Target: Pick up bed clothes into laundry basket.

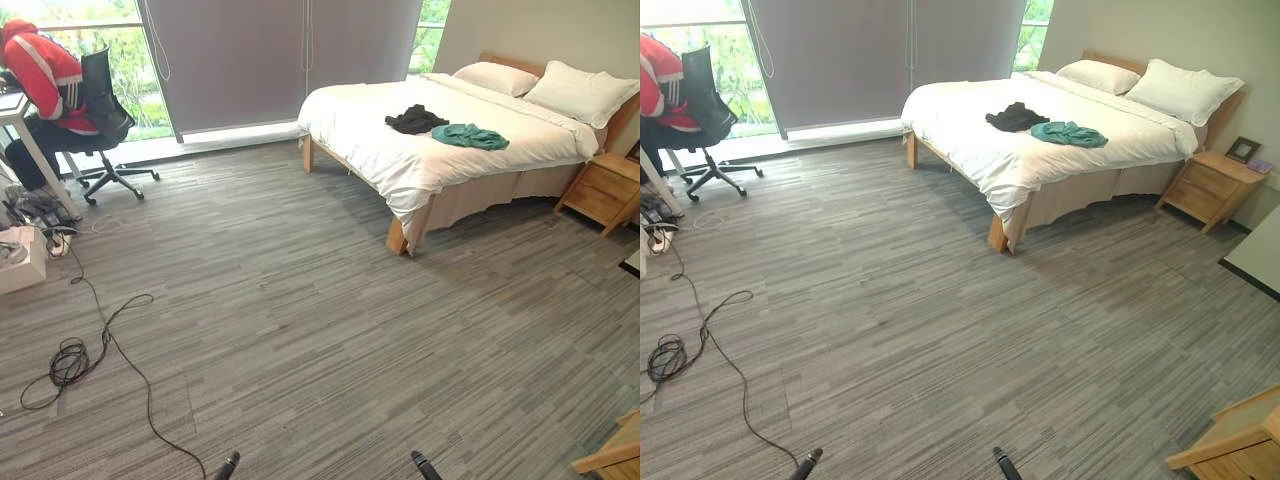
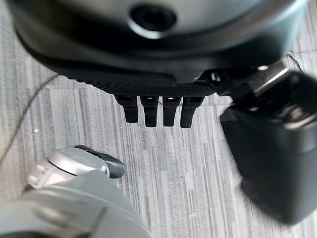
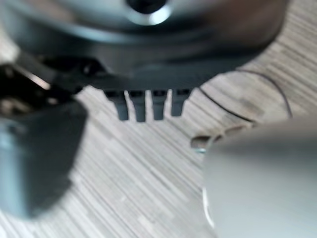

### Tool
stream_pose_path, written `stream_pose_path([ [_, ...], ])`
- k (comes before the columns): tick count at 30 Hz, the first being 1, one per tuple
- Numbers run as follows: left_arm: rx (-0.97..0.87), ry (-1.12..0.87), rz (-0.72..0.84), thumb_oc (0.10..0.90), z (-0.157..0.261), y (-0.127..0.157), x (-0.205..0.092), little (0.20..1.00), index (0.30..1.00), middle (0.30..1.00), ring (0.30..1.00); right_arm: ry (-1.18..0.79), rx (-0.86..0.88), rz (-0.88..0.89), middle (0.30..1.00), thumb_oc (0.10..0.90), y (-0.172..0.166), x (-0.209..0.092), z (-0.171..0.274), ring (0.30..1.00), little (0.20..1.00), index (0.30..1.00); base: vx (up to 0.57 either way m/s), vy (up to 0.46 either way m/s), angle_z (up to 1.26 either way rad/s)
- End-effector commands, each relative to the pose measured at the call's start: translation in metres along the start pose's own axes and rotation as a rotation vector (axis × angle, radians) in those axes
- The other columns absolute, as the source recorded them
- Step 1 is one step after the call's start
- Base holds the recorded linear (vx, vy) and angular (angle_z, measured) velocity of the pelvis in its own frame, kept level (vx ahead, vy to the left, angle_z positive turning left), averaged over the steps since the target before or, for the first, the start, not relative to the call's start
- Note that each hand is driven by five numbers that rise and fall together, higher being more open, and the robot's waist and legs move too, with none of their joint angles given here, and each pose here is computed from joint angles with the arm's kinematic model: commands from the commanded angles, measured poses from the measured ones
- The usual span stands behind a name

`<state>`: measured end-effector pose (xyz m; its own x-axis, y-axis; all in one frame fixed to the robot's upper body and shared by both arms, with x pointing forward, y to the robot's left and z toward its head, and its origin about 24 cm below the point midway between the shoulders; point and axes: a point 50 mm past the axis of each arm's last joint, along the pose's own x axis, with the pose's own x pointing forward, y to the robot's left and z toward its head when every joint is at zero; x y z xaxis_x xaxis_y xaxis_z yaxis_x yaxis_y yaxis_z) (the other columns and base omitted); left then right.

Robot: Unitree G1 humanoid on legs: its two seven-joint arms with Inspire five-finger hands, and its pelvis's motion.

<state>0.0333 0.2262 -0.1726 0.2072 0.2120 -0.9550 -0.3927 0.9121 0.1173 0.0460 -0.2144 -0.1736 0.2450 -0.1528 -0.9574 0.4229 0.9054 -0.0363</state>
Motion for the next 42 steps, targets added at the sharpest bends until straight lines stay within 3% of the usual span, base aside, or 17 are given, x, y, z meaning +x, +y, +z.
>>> stream_pose_path([
  [1,0.041,-0.020,-0.016,0.800,0.012,-0.002,0.002,0.900,0.900,0.900,0.900,0.030,-0.006,-0.021,0.900,0.800,-0.006,-0.001,-0.006,0.900,0.900,0.900,0.00,0.000,0.00],
  [7,0.013,0.023,0.025,0.800,0.002,0.011,0.000,0.900,0.900,0.900,0.900,0.037,0.064,-0.050,0.900,0.800,-0.011,-0.001,-0.008,0.900,0.900,0.900,0.01,0.005,-0.01],
  [12,0.034,-0.069,0.046,0.800,0.035,0.017,0.002,0.900,0.900,0.900,0.900,-0.130,0.026,-0.021,0.900,0.800,-0.005,0.003,0.048,0.900,0.900,0.900,-0.01,0.021,-0.05],
  [14,0.172,-0.387,0.015,0.800,0.117,0.002,-0.005,0.900,0.900,0.900,0.900,-0.399,-0.127,0.024,0.900,0.800,0.013,-0.007,0.126,0.900,0.900,0.900,-0.08,0.046,-0.11],
  [15,0.182,-0.494,-0.013,0.800,0.138,-0.006,-0.013,0.900,0.900,0.900,0.900,-0.481,-0.166,0.036,0.900,0.800,0.018,-0.014,0.144,0.900,0.900,0.900,-0.06,0.031,-0.16],
  [16,0.182,-0.494,-0.013,0.800,0.138,-0.006,-0.013,0.900,0.900,0.900,0.900,-0.481,-0.166,0.036,0.900,0.800,0.018,-0.014,0.144,0.900,0.900,0.900,-0.05,0.027,-0.18],
  [18,0.239,-0.792,-0.082,0.800,0.187,-0.019,-0.048,0.900,0.900,0.900,0.900,-0.754,-0.235,0.115,0.900,0.800,0.039,-0.046,0.195,0.900,0.900,0.900,-0.06,0.024,-0.10],
  [19,0.239,-0.791,-0.081,0.800,0.186,-0.019,-0.048,0.900,0.900,0.900,0.900,-0.753,-0.236,0.114,0.900,0.800,0.039,-0.046,0.194,0.900,0.900,0.900,-0.05,0.027,0.00],
  [20,0.213,-0.915,-0.113,0.800,0.202,-0.021,-0.068,0.900,0.900,0.900,0.900,-0.906,-0.256,0.166,0.900,0.800,0.048,-0.071,0.216,0.900,0.900,0.900,-0.01,0.017,-0.04],
  [25,0.057,-1.081,-0.197,0.800,0.217,-0.030,-0.098,0.900,0.900,0.900,0.900,-1.079,-0.256,0.205,0.900,0.800,0.062,-0.101,0.228,0.900,0.900,0.900,0.01,0.020,-0.14],
  [29,-0.060,-1.111,-0.187,0.800,0.215,-0.030,-0.104,0.900,0.900,0.900,0.900,-1.094,-0.214,0.211,0.900,0.800,0.064,-0.103,0.215,0.900,0.900,0.900,0.03,0.014,-0.08],
  [38,-0.110,-1.105,-0.144,0.800,0.208,-0.024,-0.105,0.900,0.900,0.900,0.900,-1.082,-0.212,0.216,0.900,0.800,0.065,-0.102,0.206,0.900,0.900,0.900,0.02,0.006,-0.05],
  [42,-0.104,-1.174,-0.114,0.800,0.224,-0.015,-0.116,0.900,0.900,0.900,0.900,-1.135,-0.200,0.240,0.900,0.800,0.070,-0.111,0.221,0.900,0.900,0.900,-0.04,-0.028,-0.03],
])
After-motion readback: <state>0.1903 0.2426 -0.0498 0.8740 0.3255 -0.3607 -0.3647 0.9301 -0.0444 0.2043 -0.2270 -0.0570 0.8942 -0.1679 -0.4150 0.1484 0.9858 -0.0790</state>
